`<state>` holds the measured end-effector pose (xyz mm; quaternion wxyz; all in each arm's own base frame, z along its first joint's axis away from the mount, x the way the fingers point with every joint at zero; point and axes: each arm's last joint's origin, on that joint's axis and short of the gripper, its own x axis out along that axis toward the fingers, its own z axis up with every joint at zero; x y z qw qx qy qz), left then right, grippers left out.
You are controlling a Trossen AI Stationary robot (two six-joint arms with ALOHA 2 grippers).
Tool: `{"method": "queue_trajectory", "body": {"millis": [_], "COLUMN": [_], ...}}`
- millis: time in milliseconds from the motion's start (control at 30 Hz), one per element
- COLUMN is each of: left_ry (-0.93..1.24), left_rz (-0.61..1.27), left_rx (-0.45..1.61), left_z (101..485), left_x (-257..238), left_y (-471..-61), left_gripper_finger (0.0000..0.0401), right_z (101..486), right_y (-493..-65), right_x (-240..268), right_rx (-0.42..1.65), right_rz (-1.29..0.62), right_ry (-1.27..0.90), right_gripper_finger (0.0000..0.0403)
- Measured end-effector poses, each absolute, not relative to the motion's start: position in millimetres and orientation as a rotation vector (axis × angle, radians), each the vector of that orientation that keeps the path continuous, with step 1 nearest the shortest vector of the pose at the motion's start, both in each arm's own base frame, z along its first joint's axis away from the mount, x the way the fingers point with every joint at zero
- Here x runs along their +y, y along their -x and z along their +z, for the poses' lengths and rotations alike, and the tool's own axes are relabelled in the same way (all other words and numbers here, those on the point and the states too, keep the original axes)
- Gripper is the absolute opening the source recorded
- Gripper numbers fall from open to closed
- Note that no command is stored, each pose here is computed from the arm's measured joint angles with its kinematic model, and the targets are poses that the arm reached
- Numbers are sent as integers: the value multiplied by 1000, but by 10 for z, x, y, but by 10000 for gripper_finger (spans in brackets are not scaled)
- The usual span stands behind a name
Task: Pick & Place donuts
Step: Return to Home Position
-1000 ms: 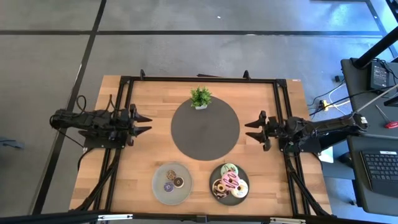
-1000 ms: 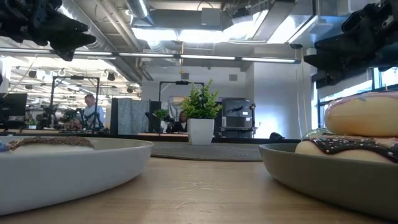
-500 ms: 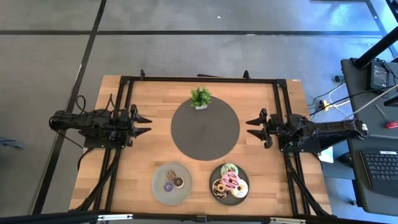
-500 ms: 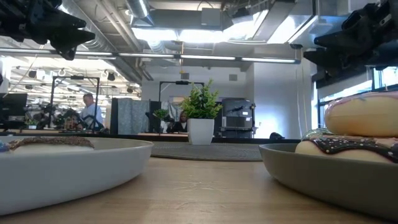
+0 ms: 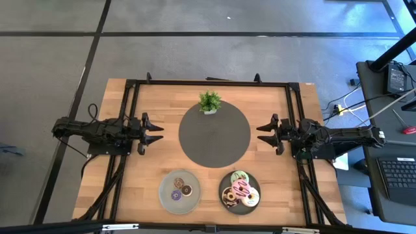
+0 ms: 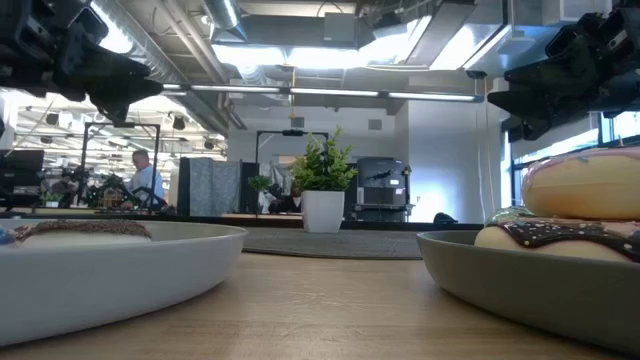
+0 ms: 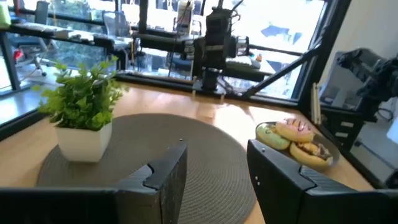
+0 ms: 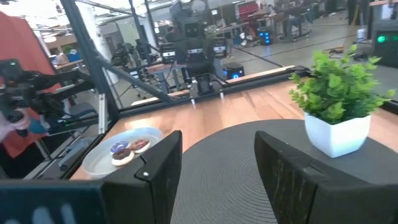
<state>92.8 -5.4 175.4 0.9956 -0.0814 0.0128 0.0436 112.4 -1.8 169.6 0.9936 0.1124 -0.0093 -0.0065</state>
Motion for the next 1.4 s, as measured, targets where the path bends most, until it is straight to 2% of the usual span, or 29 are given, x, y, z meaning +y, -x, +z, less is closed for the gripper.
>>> {"method": "queue_trajectory", "body": {"millis": [433, 833, 1033, 1167, 1400], "left_ry": [148, -20, -11, -11, -11], "left_rz": [46, 48, 49, 50, 48], "left_rx": [-37, -31, -31, -31, -31], "left_z": [1689, 1687, 1687, 1687, 1687], "left_x": [-29, -28, -27, -27, -28], "left_y": [-973, -974, -974, -974, -974], "left_gripper_finger": [164, 162, 163, 160, 164], "right_z": [1686, 1717, 1732, 1693, 1687], "right_y": [-1124, -1053, -974, -963, -967], "right_x": [-16, -104, -119, -146, -149], "right_rx": [-7, -55, -92, -59, -51], "right_rz": [-6, -117, -144, -227, -223], "right_ry": [-171, -163, -170, -174, -174], "right_gripper_finger": [202, 202, 202, 202, 202]}}
